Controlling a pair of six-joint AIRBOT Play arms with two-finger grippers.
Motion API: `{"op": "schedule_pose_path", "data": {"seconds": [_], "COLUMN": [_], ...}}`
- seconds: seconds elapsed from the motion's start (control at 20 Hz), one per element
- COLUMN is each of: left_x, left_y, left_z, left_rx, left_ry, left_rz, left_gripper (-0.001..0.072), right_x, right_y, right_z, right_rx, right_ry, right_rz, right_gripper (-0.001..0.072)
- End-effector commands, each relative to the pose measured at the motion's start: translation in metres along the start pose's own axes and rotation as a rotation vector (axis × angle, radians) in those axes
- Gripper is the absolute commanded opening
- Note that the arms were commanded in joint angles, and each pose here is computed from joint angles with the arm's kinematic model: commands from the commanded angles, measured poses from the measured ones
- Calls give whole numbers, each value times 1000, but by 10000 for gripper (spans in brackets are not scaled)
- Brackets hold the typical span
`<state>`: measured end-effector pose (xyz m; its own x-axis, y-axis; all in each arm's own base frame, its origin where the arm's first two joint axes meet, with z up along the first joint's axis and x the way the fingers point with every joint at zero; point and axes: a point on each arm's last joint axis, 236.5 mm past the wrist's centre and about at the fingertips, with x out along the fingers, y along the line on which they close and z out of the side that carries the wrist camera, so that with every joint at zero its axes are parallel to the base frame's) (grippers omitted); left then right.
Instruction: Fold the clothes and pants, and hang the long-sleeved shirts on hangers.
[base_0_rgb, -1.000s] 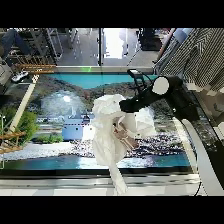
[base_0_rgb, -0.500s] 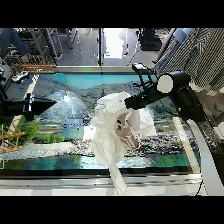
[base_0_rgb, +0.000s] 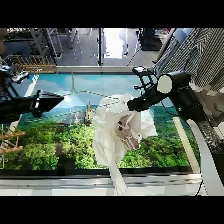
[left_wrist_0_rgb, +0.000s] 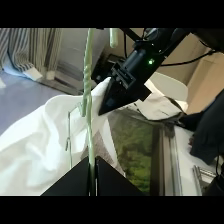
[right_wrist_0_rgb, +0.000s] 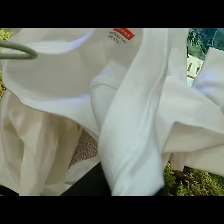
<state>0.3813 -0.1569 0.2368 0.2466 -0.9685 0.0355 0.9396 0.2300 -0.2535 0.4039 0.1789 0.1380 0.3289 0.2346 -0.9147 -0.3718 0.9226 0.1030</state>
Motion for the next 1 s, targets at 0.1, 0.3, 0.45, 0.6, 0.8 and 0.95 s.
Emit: {"op": "schedule_pose_path", "data": {"seconds": [0.1, 0.3, 0.45, 0.6, 0.8, 0.95], "left_x": [40, 69, 78, 82, 85, 83], "left_y": [45, 41, 34, 29, 11, 1], "left_z": [-33, -34, -41, -55, -68, -68], "left_rx": [-83, -94, -90, -108, -112, -140], "left_ry": [-4, -15, 15, 73, 127, 135], "left_rz": [50, -25, -59, -70, -141, -182], "left_gripper": [19, 18, 19, 19, 18, 18], "right_x": [0, 0, 0, 0, -10, -22], "right_y": [0, -1, 0, 11, 47, 77], "right_z": [-2, -2, -3, -14, -35, -39], "right_rx": [-2, -11, -31, -112, -316, -456], "right_ry": [10, 10, 11, 59, 134, 119], "right_rz": [-2, -6, -3, 10, 30, 49], "right_gripper": [22, 22, 22, 22, 22, 22]}}
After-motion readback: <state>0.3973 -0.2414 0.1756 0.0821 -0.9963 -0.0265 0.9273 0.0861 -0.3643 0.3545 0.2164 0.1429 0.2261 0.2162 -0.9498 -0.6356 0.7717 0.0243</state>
